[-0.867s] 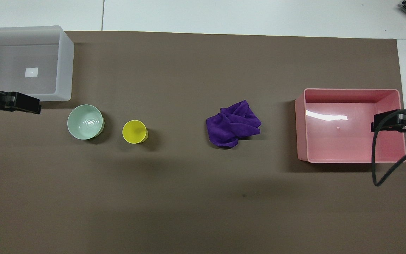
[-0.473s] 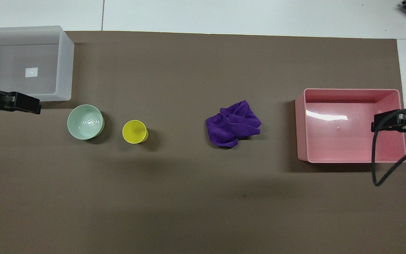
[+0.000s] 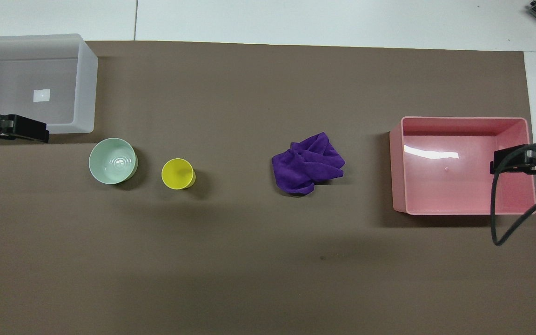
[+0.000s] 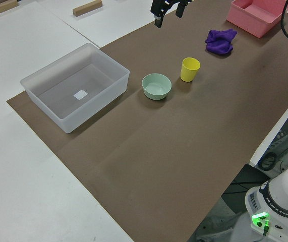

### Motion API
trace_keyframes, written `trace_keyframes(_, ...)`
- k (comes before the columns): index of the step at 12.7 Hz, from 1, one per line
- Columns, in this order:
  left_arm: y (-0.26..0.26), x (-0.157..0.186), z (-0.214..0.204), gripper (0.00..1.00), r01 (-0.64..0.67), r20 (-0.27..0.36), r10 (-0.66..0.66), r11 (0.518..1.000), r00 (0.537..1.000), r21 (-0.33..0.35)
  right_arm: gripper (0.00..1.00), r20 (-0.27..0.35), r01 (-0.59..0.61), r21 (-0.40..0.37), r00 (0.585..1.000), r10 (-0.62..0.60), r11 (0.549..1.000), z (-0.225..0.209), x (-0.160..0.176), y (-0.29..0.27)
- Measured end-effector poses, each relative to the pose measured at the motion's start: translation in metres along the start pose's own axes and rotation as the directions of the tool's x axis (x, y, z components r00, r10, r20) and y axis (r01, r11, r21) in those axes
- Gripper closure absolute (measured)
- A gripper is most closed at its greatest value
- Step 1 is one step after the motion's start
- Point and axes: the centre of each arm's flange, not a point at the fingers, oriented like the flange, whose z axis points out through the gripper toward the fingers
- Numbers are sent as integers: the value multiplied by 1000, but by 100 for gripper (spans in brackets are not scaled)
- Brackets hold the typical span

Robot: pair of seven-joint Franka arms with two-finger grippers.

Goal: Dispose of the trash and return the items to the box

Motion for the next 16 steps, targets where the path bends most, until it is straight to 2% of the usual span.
trace_keyframes(3, -2, 6, 40, 0, 4, -24, -4, 1000, 1000, 1, 0, 0, 0, 0, 1000, 0, 1000, 0, 0, 0)
trace_keyframes(8, -16, 24, 136, 0, 25, -46, -25, 1000, 999, -4, 0, 0, 0, 0, 1000, 0, 1000, 0, 0, 0)
trace_keyframes(12, -27, 21, 199, 0, 46, -95, -46, 999, 994, -4, 0, 0, 0, 0, 1000, 0, 1000, 0, 0, 0)
trace_keyframes(16, -28, 9, 244, 0, 52, -62, -53, 999, 997, -11, 0, 0, 0, 0, 1000, 0, 1000, 0, 0, 0)
